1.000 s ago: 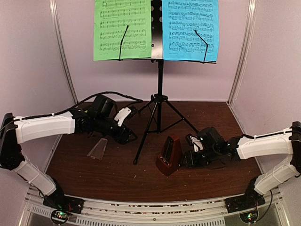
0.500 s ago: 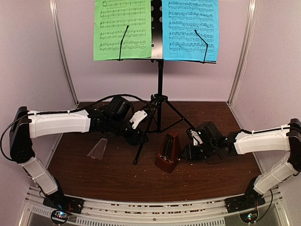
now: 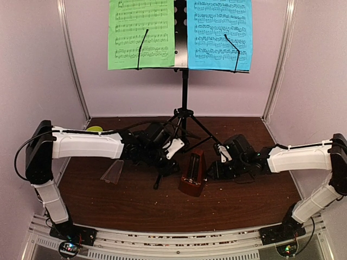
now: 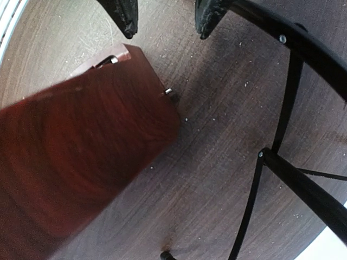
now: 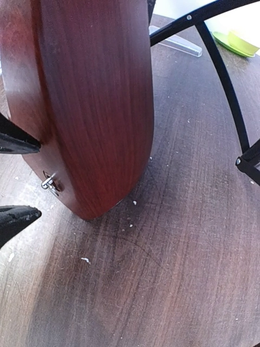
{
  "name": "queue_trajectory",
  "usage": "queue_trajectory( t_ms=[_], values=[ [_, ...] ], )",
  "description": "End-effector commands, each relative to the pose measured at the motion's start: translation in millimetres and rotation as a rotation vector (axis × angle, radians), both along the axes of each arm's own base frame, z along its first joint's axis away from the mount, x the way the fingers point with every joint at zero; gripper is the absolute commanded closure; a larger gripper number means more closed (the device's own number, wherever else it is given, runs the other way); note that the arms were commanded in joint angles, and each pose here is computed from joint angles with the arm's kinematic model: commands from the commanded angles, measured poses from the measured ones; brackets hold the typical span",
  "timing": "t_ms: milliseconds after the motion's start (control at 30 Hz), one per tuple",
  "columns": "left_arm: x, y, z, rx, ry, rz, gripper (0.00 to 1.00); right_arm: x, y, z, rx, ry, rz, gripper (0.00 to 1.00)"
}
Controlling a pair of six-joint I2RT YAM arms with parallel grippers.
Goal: Set up the instrument practice props
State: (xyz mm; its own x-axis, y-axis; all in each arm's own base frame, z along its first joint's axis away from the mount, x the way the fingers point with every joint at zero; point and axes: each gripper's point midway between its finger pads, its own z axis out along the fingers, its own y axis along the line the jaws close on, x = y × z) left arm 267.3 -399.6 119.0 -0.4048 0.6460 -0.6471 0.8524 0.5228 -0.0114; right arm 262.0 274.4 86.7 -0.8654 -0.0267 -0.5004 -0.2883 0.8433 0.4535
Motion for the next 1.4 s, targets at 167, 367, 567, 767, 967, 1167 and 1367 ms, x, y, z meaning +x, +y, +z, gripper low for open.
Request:
queue_trajectory(
  t_ms=[167, 367, 567, 767, 967, 1167, 1367],
  values=[
    [-12.9, -37.6, 16.5, -0.103, -0.033, -0.034, 0.63, 5.9, 2.8, 8.4, 0.003, -0.028, 0.044, 0.66],
    [-26.9, -51.5, 23.3, -0.163, -0.041, -0.062, 0.63, 3.9, -1.0, 8.0, -0.009, -0.029, 0.073, 0.66],
    [-29.8, -53.5, 42.7, -0.228, -0.085, -0.059, 0.63, 3.5, -6.3, 5.5, -0.026, -0.026, 0.101, 0.66],
    [-24.6, -33.6, 41.9, -0.251, -0.078, -0.063, 0.61, 9.5, -11.5, 6.5, -0.029, -0.032, 0.096, 0.66],
    [-4.8, -12.5, 19.4, -0.168, -0.089, 0.021, 0.68, 16.6, -8.1, 11.0, -0.022, -0.037, 0.102, 0.66],
    [10.3, -16.7, 3.1, -0.138, -0.089, 0.044, 0.71, 20.1, -1.0, 13.8, -0.003, -0.034, 0.118, 0.67],
    [-10.1, -38.7, 2.3, -0.200, -0.083, -0.069, 0.71, 24.3, 7.9, 15.8, 0.013, -0.028, 0.137, 0.67]
  ],
)
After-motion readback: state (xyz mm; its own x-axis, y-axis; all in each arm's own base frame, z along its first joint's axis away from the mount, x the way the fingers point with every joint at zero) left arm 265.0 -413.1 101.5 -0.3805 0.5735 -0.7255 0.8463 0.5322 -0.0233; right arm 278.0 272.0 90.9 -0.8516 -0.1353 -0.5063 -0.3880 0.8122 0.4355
